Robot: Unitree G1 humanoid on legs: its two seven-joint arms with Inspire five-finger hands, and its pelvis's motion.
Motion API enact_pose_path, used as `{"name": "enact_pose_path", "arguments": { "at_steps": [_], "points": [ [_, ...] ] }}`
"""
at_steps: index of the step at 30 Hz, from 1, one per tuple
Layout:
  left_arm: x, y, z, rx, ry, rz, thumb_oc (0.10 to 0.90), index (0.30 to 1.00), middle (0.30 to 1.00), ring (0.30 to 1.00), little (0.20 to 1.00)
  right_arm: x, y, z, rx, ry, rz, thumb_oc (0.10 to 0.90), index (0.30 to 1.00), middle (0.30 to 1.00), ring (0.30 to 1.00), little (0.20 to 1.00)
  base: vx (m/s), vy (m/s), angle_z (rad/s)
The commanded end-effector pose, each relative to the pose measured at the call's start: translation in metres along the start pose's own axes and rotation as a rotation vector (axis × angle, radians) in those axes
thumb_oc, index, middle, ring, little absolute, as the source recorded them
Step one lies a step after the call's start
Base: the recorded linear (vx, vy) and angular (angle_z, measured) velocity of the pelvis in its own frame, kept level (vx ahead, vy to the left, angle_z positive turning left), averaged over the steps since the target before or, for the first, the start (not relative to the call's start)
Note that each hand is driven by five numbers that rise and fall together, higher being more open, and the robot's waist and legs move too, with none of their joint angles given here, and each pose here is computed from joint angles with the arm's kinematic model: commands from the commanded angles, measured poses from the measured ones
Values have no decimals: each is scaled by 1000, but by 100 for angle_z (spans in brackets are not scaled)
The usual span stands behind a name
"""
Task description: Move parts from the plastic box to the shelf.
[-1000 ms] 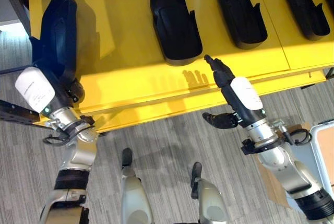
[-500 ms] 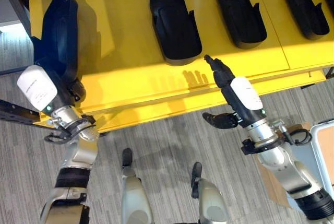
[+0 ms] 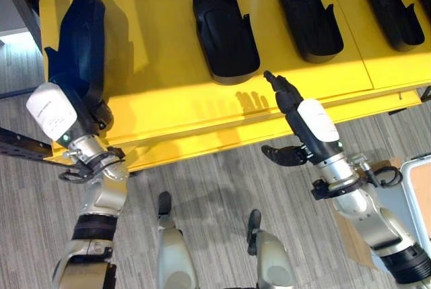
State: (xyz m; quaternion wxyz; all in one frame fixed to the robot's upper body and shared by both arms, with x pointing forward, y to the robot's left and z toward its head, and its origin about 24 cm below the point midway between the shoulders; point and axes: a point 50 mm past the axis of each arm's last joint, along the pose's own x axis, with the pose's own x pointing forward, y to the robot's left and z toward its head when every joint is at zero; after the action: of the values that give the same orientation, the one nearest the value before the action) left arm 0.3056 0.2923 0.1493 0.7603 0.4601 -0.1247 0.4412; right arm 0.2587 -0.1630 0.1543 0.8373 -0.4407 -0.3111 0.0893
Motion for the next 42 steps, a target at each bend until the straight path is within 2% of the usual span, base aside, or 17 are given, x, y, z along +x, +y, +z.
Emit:
{"name": "enact_pose_path", "arguments": {
  "at_steps": [1, 2, 17, 32, 42],
  "points": [
    [-13, -20, 7, 29, -66, -142, 647, 646, 646, 646, 646, 12, -31, 25, 29, -148, -177, 900, 1000, 1000, 1000, 1000, 0, 0, 0],
    [-13, -20, 8, 28, -66, -144, 900, 1000, 1000, 1000, 1000, 12, -31, 25, 29, -147, -178, 900, 1000, 1000, 1000, 1000, 0, 0, 0],
    [-19, -28, 19, -37, -81, -200, 900, 1000, 1000, 1000, 1000, 12, -30, 23, 27, -133, -173, 900, 1000, 1000, 1000, 1000, 1, -1, -1],
    [-15, -13, 61, -144, -251, -151, 900, 1000, 1000, 1000, 1000, 11, -30, 19, 25, -105, -190, 900, 1000, 1000, 1000, 1000, 0, 0, 0],
    [-31, -24, 69, -100, -350, -249, 900, 1000, 1000, 1000, 1000, 11, -30, 19, 29, -101, -208, 900, 1000, 1000, 1000, 1000, 0, 0, 0]
  ]
}}
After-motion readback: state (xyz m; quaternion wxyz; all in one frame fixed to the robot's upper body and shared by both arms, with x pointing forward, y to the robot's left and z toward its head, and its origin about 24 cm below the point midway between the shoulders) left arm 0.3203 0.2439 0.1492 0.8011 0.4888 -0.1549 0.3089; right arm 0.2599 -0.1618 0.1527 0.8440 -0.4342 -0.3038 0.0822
